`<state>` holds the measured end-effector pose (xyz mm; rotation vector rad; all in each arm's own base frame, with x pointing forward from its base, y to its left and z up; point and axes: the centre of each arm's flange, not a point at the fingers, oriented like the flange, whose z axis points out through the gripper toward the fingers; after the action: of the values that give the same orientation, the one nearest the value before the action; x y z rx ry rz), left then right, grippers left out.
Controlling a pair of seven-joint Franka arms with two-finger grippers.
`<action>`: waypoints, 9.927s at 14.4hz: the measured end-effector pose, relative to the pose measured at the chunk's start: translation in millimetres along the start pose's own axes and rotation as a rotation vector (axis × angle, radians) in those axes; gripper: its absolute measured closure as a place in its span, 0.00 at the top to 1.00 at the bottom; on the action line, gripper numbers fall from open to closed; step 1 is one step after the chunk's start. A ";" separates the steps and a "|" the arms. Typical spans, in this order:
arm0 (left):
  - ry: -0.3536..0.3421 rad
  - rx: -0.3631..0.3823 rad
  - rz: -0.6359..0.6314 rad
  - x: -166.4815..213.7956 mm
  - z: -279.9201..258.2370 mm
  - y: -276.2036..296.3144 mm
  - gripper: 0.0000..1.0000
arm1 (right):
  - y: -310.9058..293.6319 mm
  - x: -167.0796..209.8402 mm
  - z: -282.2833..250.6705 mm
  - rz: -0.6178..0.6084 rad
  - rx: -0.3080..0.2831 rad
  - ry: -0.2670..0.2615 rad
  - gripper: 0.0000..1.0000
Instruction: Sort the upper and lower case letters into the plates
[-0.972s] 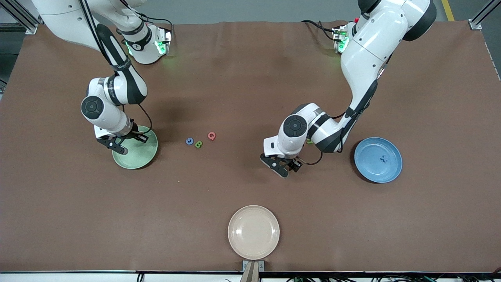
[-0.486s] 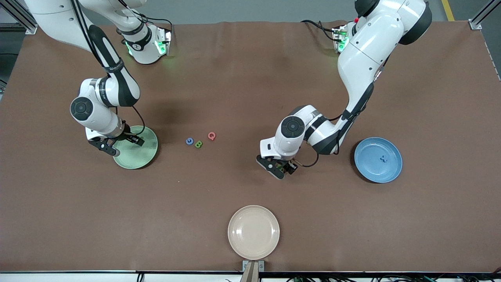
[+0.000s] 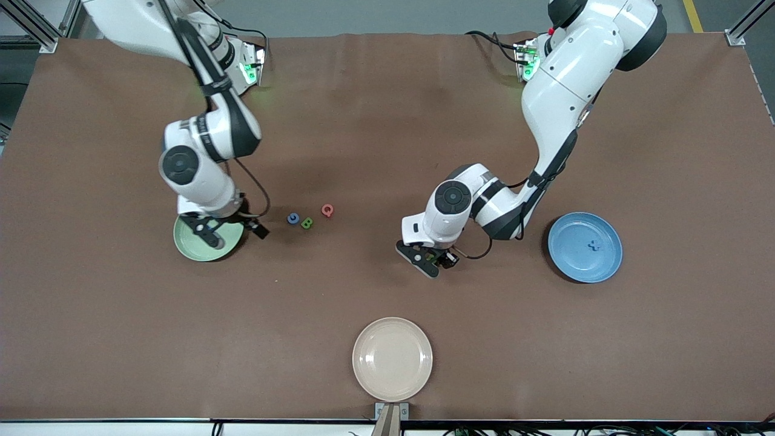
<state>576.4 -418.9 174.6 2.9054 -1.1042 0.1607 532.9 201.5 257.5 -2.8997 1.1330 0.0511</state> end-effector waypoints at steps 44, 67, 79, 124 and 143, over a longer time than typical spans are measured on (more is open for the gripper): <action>-0.183 0.114 -0.311 -270.7 -72.2 -296.3 0.28 | -49.7 -51.8 79.3 0.108 -0.053 -0.010 0.28; -0.055 0.096 -0.317 -203.5 -90.7 -215.4 1.00 | 122.8 91.4 54.8 -0.204 -0.062 -0.068 0.62; -0.078 -0.006 -0.827 -124.4 -66.9 -64.1 1.00 | 13.6 -16.7 54.8 0.013 -0.019 -0.008 1.00; -0.102 0.060 -0.670 -205.8 -77.6 -253.2 0.27 | 175.4 138.8 52.5 -0.278 -0.086 -0.014 0.76; -0.137 0.043 -0.573 -236.9 -43.2 -321.9 0.58 | -59.7 -122.0 52.1 -0.231 -0.038 -0.017 1.00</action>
<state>610.4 -18.8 195.3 3.1624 -0.2397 -0.0330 482.6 330.0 211.3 -3.0355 0.7959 0.0928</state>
